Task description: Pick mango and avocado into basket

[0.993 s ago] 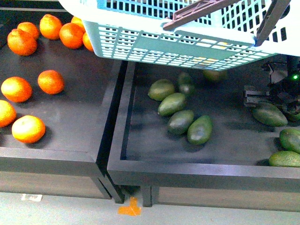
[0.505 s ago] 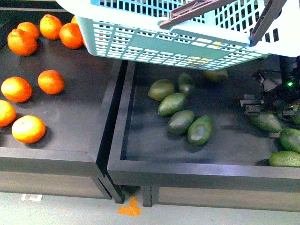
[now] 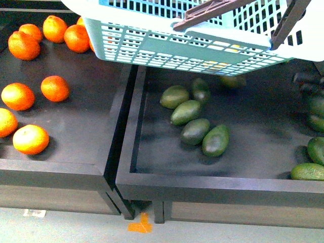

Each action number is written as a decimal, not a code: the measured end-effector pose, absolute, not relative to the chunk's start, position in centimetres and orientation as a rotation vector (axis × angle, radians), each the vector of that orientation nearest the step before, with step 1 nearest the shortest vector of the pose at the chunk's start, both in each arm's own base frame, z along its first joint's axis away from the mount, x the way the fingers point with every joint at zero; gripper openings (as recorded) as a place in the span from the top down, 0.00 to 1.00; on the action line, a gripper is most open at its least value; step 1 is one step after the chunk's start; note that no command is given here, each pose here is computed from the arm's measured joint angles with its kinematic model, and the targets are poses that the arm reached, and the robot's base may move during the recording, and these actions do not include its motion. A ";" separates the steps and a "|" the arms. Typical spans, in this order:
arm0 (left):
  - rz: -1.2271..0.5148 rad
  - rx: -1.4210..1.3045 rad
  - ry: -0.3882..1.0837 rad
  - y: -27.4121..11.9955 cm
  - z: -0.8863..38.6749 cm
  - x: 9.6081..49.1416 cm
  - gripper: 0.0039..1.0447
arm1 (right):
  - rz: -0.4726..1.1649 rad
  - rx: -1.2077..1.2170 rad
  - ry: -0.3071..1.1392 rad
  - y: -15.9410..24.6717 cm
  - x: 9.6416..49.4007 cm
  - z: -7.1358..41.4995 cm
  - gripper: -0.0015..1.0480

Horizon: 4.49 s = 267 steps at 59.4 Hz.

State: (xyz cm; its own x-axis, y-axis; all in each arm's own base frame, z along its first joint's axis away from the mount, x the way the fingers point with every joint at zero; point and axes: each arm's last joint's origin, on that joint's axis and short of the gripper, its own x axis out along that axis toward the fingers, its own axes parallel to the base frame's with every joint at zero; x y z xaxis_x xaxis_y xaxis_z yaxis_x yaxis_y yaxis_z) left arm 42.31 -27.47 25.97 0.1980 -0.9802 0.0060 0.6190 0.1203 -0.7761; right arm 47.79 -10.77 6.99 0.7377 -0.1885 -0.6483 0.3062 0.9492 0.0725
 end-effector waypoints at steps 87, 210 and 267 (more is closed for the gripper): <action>-1.279 -0.746 0.604 -27.5 26.0 42.3 0.95 | 0.003 0.031 -0.007 0.0 24.1 25.1 0.46; -1.274 -0.751 0.606 -27.4 26.0 42.3 0.95 | -0.001 0.003 -0.018 0.0 11.0 17.2 0.98; -1.274 -0.752 0.607 -27.4 26.0 42.3 0.95 | -0.001 0.002 -0.012 0.0 9.7 16.9 0.18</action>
State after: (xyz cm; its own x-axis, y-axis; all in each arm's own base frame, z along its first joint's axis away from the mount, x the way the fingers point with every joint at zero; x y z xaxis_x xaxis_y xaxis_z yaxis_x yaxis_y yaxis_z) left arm 42.34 -27.42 25.97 0.1988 -0.9800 0.0060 0.6131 0.1196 -0.7809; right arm 9.70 -0.01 16.91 0.9999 -0.0008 0.0124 0.0007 1.0000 0.0025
